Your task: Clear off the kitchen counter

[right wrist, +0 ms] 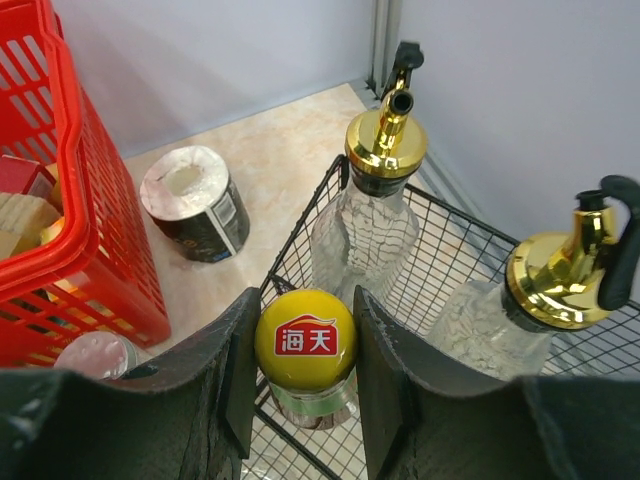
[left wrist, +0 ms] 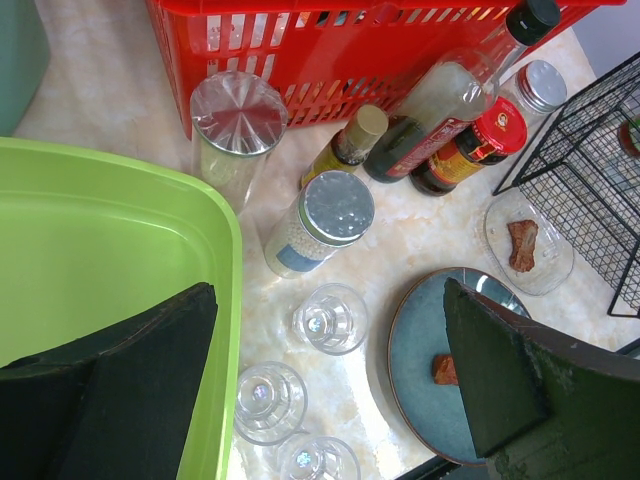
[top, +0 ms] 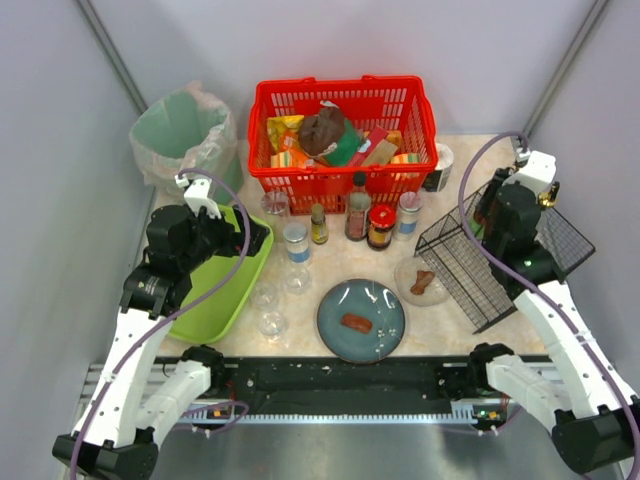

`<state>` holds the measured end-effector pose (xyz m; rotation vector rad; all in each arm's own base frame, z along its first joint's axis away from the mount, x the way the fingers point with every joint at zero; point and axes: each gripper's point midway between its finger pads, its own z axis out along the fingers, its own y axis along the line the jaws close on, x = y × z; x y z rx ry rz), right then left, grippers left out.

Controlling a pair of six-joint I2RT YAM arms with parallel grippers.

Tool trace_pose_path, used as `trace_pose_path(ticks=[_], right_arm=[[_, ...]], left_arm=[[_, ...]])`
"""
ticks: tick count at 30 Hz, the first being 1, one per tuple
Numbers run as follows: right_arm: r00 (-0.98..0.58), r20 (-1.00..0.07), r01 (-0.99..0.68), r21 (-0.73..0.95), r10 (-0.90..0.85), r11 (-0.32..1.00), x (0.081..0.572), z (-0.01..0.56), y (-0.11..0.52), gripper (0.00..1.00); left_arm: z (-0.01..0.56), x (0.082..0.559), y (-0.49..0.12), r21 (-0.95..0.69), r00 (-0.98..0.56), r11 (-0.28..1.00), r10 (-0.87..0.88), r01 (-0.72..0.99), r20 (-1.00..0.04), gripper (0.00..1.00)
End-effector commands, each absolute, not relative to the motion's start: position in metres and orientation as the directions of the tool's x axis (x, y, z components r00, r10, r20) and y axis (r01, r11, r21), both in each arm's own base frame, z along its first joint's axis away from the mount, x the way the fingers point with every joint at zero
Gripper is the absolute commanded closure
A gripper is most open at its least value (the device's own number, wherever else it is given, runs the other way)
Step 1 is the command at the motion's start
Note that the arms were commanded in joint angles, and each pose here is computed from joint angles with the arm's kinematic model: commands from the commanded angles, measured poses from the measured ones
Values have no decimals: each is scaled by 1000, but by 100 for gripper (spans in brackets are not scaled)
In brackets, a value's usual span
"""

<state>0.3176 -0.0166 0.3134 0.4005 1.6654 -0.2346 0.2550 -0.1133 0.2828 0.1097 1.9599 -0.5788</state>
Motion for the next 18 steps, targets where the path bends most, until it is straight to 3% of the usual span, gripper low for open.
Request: trace_pose_path(ticks=[1,18], right_arm=[[125,-969,359,245,213,901,327,357,-18,100],[42,-975,380,218,219,899,359,299,-14,100]], left_arm=[[288,260,-114,-345,-432,875,-181,340,-884,2],[286,263,-120,-360,-454,863,-177,356,-873,2]])
